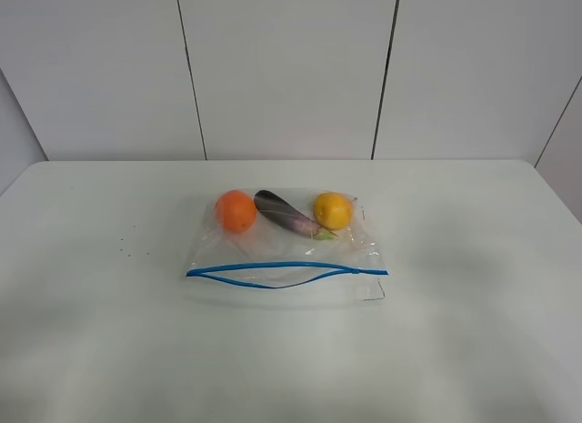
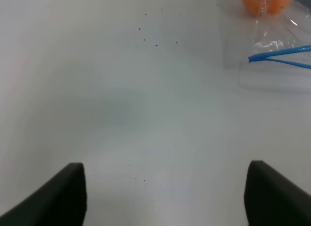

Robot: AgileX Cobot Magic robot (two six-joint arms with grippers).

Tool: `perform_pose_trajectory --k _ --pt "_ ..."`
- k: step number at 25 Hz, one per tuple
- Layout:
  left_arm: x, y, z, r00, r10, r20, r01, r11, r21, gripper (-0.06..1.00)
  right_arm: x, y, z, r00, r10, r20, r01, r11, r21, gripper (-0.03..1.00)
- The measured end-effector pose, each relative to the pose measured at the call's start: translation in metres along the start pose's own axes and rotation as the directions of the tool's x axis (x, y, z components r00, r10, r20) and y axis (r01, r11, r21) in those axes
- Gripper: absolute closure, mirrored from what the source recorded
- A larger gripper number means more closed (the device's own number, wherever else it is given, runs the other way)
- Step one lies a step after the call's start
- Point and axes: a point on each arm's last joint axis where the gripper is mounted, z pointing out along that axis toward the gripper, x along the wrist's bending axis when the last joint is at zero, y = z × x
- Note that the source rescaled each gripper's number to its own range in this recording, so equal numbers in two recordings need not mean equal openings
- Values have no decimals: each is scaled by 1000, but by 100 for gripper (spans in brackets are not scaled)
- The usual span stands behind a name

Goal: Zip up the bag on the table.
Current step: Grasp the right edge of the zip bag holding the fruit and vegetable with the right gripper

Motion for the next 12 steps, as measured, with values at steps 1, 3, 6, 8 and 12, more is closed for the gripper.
perform_pose_trajectory --k 1,3,6,8,12 --pt "0 0 0 1000 0 0 0 1000 0 -1 0 11 5 1000 0 0 0 1000 25 11" --pt "0 0 0 1000 0 0 0 1000 0 -1 1 31 17 1000 9 -12 -8 997 77 7" --pt "0 0 0 1000 0 0 0 1000 0 -1 4 60 39 999 37 -39 -31 986 162 3" --pt "0 0 0 1000 0 0 0 1000 0 -1 7 79 56 995 73 -68 -57 975 216 3" --pt "0 0 0 1000 0 0 0 1000 0 -1 16 107 102 982 116 -150 -60 941 333 3"
